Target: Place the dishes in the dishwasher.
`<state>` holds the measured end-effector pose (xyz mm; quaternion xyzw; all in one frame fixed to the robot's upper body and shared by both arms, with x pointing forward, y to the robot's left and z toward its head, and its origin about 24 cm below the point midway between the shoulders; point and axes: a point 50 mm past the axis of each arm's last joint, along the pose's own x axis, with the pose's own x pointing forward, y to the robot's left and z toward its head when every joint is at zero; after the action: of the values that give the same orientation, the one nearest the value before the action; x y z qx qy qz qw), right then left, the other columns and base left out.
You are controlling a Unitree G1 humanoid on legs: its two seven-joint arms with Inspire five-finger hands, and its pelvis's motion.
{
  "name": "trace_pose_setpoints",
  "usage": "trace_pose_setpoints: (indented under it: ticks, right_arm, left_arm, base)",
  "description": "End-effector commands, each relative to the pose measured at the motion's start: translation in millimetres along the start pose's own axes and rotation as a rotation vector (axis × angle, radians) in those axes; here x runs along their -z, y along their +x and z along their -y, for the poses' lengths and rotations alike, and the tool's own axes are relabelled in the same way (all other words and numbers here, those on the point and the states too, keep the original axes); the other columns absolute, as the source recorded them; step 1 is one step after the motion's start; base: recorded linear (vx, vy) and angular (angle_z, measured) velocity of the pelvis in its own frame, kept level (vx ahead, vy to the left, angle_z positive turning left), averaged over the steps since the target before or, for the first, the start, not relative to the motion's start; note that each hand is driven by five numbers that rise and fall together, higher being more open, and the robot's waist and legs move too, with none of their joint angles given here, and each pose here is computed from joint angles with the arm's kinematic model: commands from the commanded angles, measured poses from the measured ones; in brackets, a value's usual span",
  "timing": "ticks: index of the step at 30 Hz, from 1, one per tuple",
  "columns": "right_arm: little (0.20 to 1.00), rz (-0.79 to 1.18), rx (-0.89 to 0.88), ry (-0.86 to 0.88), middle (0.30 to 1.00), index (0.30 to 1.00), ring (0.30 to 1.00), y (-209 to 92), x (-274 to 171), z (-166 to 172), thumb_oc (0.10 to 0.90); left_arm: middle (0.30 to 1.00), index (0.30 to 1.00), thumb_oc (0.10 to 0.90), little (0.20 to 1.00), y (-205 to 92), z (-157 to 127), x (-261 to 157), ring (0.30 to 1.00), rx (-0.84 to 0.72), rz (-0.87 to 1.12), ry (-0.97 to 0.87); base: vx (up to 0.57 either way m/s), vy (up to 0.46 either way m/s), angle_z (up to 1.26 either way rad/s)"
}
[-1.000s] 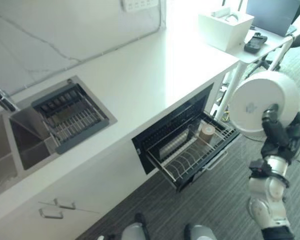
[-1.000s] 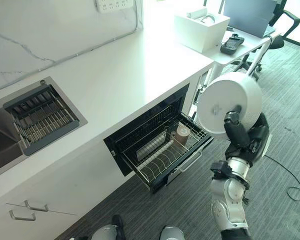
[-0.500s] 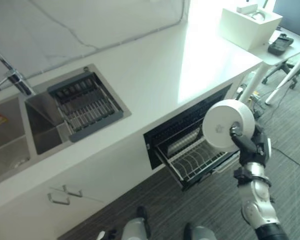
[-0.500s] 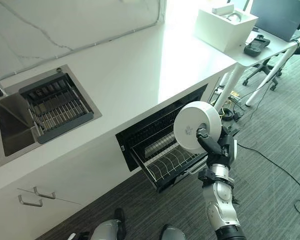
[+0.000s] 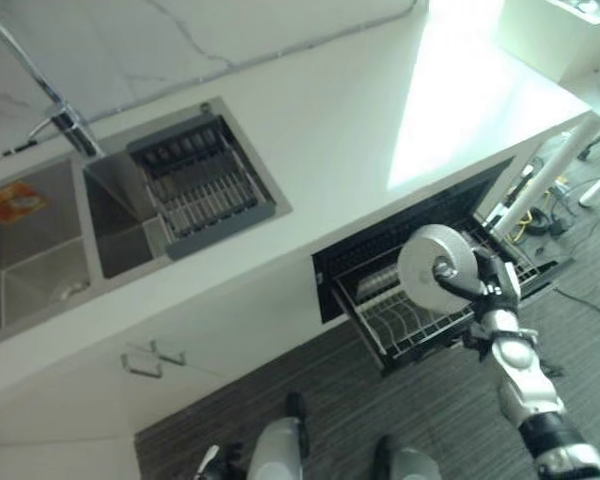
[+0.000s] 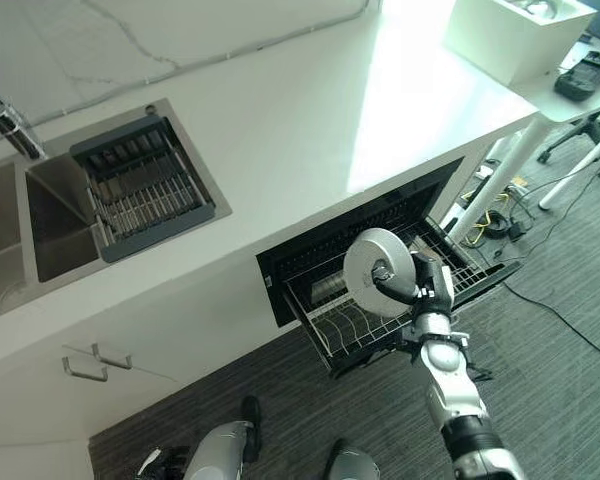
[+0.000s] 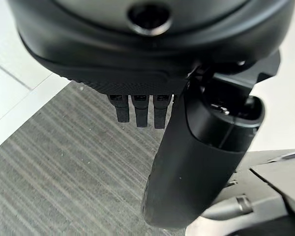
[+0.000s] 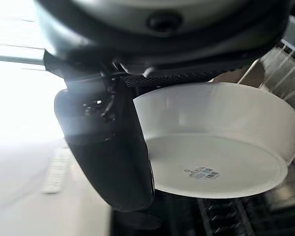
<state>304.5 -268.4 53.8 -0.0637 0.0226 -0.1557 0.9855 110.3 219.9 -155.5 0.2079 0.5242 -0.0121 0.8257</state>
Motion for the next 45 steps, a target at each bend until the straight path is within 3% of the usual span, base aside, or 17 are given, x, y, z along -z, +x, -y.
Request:
trace_pose_setpoints:
  ticks: [1, 6, 11, 20, 29, 30, 31, 34, 37, 45]
  right_arm:
    - [0.300, 0.322, 0.034, -0.028, 0.300, 0.300, 0.300, 19.4, -75.5, 3.3, 0.400]
    - [0.300, 0.339, 0.189, -0.161, 0.300, 0.300, 0.300, 30.9, -81.2, 23.0, 0.400]
    - [0.300, 0.461, 0.359, -0.390, 0.300, 0.300, 0.300, 46.8, -119.0, 35.0, 0.400]
    - [0.300, 0.659, 0.403, -0.633, 0.300, 0.300, 0.300, 56.7, -166.3, 16.8, 0.400]
    - [0.300, 0.656, 0.373, -0.688, 0.300, 0.300, 0.300, 61.5, -167.0, 4.2, 0.400]
    - [0.500, 0.635, 0.344, -0.697, 0.500, 0.500, 0.500, 62.7, -163.5, -0.2, 0.533]
    - [0.900, 0.619, 0.324, -0.705, 0.900, 0.900, 0.900, 63.6, -160.8, -2.7, 0.800]
    - [0.900, 0.491, 0.198, -0.740, 0.900, 0.900, 0.900, 68.5, -144.8, -8.2, 0.800]
    - [0.900, 0.350, -0.078, -0.901, 0.900, 0.900, 0.900, 69.5, -118.2, -21.6, 0.800]
    - [0.900, 0.054, -0.590, -1.166, 0.900, 0.900, 0.900, 62.5, -81.4, -19.8, 0.800]
  left_arm:
    - [0.900, 0.900, 0.800, 0.900, 2.1, -6.8, -14.3, 0.900, -0.002, 0.053, 0.015]
    - [0.900, 0.900, 0.800, 0.900, 2.6, -8.8, -19.0, 0.900, 0.008, 0.072, 0.032]
    - [0.900, 0.900, 0.800, 0.900, 3.4, -15.1, -30.2, 0.900, 0.014, 0.129, 0.062]
    - [0.900, 0.900, 0.800, 0.900, 4.7, -33.2, -68.3, 0.900, -0.024, 0.256, 0.078]
    - [0.900, 0.900, 0.800, 0.900, 3.8, -35.2, -78.9, 0.900, -0.026, 0.297, 0.052]
    - [0.900, 0.900, 0.800, 0.900, 3.6, -35.1, -80.9, 0.900, -0.030, 0.307, 0.059]
    - [0.900, 0.900, 0.800, 0.900, 3.4, -35.4, -82.8, 0.900, -0.031, 0.314, 0.063]
    - [0.900, 0.900, 0.800, 0.900, 2.7, -39.3, -87.4, 0.900, -0.035, 0.329, 0.045]
    - [0.900, 0.900, 0.800, 0.900, 1.0, -47.2, -94.7, 0.900, -0.043, 0.345, 0.034]
    - [0.900, 0.900, 0.800, 0.900, -3.2, -72.2, -96.0, 0.900, -0.092, 0.342, 0.052]
  base:
    - [0.00, 0.004, 0.07]
    - [0.00, 0.020, 0.07]
    - [-0.07, 0.020, 0.10]
    - [-0.11, -0.001, 0.05]
    - [-0.06, -0.003, 0.02]
    - [-0.03, 0.010, 0.00]
    - [0.00, 0.000, 0.00]
    - [-0.02, 0.002, -0.04]
    - [-0.01, -0.015, -0.02]
    - [0.01, -0.079, 0.04]
